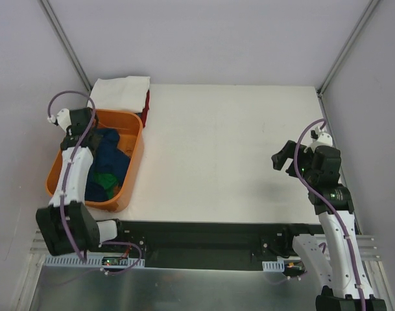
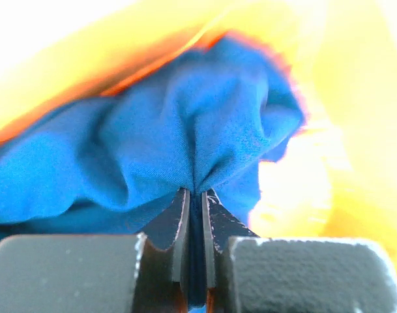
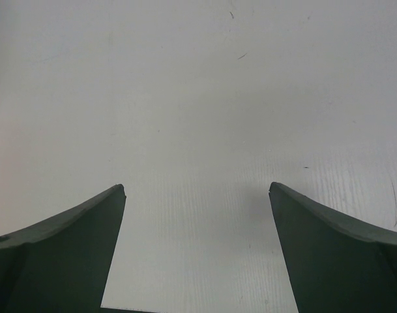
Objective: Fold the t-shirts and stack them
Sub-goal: Grab crumpled tshirt from bin with the left arm
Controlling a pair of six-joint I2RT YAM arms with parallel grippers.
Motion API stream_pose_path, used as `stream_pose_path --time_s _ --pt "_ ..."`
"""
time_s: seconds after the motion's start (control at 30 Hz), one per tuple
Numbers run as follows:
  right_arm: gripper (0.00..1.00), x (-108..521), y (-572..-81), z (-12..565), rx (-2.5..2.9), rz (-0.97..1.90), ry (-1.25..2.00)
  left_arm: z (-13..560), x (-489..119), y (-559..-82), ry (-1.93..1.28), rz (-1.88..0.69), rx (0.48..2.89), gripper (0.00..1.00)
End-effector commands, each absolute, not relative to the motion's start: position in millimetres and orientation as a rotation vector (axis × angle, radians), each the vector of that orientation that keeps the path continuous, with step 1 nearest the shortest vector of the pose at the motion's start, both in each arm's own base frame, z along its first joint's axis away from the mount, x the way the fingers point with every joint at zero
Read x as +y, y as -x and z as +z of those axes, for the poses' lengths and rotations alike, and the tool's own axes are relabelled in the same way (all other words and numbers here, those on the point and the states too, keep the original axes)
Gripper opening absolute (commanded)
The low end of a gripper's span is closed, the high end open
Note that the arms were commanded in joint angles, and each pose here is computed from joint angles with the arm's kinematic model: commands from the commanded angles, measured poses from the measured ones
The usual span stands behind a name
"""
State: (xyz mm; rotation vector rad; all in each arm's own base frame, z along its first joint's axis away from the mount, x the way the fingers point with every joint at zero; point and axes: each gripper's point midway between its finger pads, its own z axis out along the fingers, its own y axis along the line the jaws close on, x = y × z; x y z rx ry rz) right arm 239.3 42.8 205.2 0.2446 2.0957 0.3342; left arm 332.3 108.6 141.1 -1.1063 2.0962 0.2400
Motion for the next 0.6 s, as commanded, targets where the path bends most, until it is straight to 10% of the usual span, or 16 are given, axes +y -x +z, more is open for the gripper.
stream_pose_path --time_s 0.0,0.27,0.57 --pt "0.97 46 -242 231 2.022 0.357 -0.213 257 92 -325 1.036 0.015 1.747 0.0" --pt "0.97 56 -240 245 1.977 0.42 -0.168 422 20 -304 0.642 -0.34 1.519 0.0" --pt "0.97 56 -257 300 1.847 0.443 -0.193 485 -115 -306 0.129 -0.609 1.568 0.0"
